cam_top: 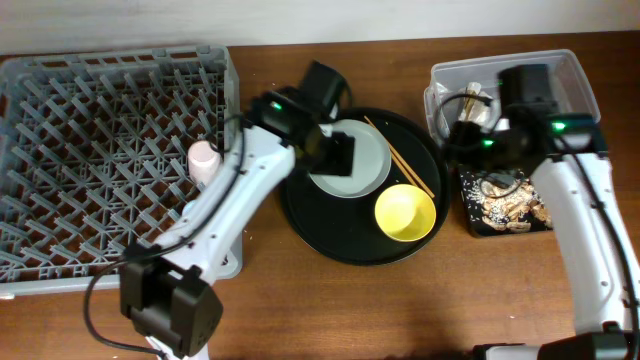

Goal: Sort waste into correct bins and load items into the dishwasher rack
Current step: 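Reach the left gripper to the yellow bowl and grasp its rim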

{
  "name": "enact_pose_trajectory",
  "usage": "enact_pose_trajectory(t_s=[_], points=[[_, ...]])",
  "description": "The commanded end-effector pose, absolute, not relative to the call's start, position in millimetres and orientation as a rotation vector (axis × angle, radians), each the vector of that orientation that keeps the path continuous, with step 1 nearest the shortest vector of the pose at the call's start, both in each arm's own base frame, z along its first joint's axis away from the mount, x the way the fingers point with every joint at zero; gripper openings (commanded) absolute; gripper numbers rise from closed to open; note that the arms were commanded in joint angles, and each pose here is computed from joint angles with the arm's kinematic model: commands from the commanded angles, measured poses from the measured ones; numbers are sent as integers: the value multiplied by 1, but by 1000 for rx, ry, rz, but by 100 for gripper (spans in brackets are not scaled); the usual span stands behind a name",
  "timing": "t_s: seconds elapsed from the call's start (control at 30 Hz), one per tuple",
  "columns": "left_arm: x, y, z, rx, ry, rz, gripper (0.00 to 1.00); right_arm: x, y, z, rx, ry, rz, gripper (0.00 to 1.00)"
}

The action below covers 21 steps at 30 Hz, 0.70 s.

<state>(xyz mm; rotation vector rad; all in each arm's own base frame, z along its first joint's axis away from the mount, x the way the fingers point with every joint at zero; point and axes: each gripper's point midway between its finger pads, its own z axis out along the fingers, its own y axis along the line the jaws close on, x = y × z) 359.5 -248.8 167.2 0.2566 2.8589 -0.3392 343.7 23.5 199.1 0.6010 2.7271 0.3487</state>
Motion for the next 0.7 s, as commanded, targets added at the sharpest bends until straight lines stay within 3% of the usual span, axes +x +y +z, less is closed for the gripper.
enact_pose_trajectory(t_s=[0.0, 0.07, 0.13, 0.33, 0.57, 0.67], points=[[342, -274, 136, 257, 2909, -341, 73, 334, -18, 219, 757, 2635, 297, 79], [339, -289, 128, 295, 2895, -357, 72, 326, -37, 220, 839, 2617, 279, 83], [337, -304, 115, 337, 2891, -363, 72, 319, -50, 218, 906, 2614, 265, 100], [329, -337, 85, 430, 2891, -375, 72, 311, -58, 215, 940, 2629, 248, 98], [316, -349, 41, 494, 2952, -304, 64, 304, -62, 212, 958, 2652, 201, 98], [314, -348, 30, 497, 2978, -293, 54, 302, -62, 212, 961, 2658, 198, 99]])
